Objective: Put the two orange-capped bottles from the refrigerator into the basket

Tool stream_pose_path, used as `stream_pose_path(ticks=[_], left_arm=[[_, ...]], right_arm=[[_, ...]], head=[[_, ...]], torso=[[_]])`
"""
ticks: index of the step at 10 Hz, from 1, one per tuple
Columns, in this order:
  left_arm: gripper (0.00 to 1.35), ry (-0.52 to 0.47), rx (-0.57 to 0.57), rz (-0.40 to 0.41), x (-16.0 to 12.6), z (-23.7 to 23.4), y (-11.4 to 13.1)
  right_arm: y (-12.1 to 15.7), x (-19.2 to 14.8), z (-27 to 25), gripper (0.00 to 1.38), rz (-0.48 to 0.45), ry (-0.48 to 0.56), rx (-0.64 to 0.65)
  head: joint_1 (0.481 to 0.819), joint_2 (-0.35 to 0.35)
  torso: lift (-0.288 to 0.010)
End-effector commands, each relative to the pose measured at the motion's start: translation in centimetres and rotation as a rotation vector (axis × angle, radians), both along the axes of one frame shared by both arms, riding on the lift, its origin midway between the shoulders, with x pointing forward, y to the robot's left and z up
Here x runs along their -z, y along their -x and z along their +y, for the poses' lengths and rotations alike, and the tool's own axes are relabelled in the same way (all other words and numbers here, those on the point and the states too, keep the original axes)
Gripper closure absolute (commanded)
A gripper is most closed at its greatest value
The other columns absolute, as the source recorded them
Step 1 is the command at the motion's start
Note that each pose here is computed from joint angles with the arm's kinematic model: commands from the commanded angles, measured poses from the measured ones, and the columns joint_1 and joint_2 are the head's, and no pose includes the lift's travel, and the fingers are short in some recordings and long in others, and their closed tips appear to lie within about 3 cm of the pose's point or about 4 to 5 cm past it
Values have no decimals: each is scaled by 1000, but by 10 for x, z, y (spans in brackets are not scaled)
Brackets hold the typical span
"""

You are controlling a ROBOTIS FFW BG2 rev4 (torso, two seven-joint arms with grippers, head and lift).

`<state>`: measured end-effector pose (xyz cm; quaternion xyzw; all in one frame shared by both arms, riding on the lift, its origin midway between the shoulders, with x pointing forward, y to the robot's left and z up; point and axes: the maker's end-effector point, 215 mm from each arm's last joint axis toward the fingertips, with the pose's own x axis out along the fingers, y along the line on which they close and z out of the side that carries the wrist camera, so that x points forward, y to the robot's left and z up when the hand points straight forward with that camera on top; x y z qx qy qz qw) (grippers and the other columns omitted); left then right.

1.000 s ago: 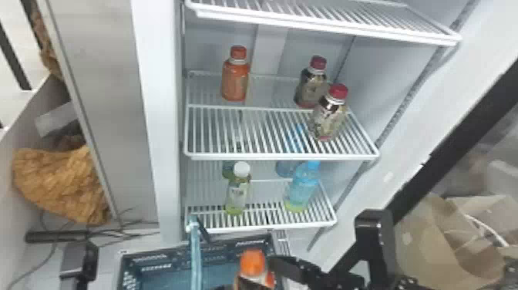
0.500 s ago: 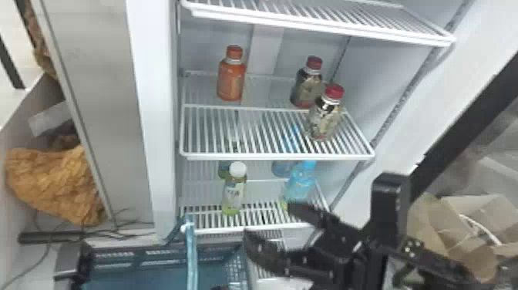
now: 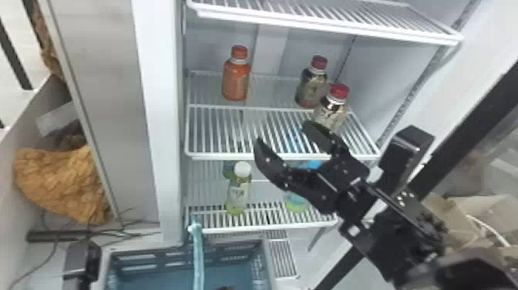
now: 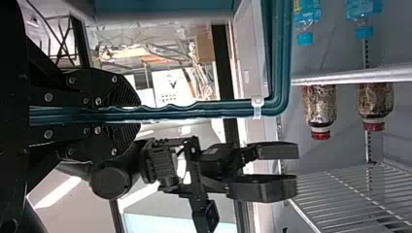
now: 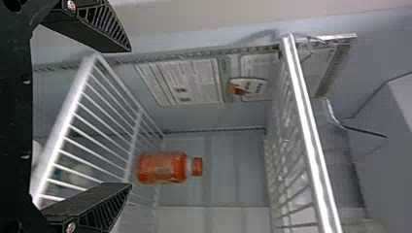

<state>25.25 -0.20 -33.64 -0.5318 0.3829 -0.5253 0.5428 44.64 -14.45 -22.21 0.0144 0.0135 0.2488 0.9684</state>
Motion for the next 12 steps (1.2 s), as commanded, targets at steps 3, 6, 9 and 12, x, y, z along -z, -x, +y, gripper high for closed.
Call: stream_pose_path(ticks=[3, 6, 9, 12], left_arm=[[1204, 0, 1, 2, 0, 0, 1], [1204, 0, 1, 2, 0, 0, 1], [1204, 1, 3, 2, 0, -1, 2], [1204, -2, 14, -5, -1, -3, 1]], right_arm=[[-56, -11, 8, 71, -141, -30, 20], [-92, -4, 17, 58, -168, -35, 36], [-131, 11, 28, 53, -169, -33, 58], [-161, 13, 27, 42, -178, -22, 98]], head=[[695, -227], [695, -204], [695, -183], [695, -163]], torso=[[-40], [-40], [-40], [-40]])
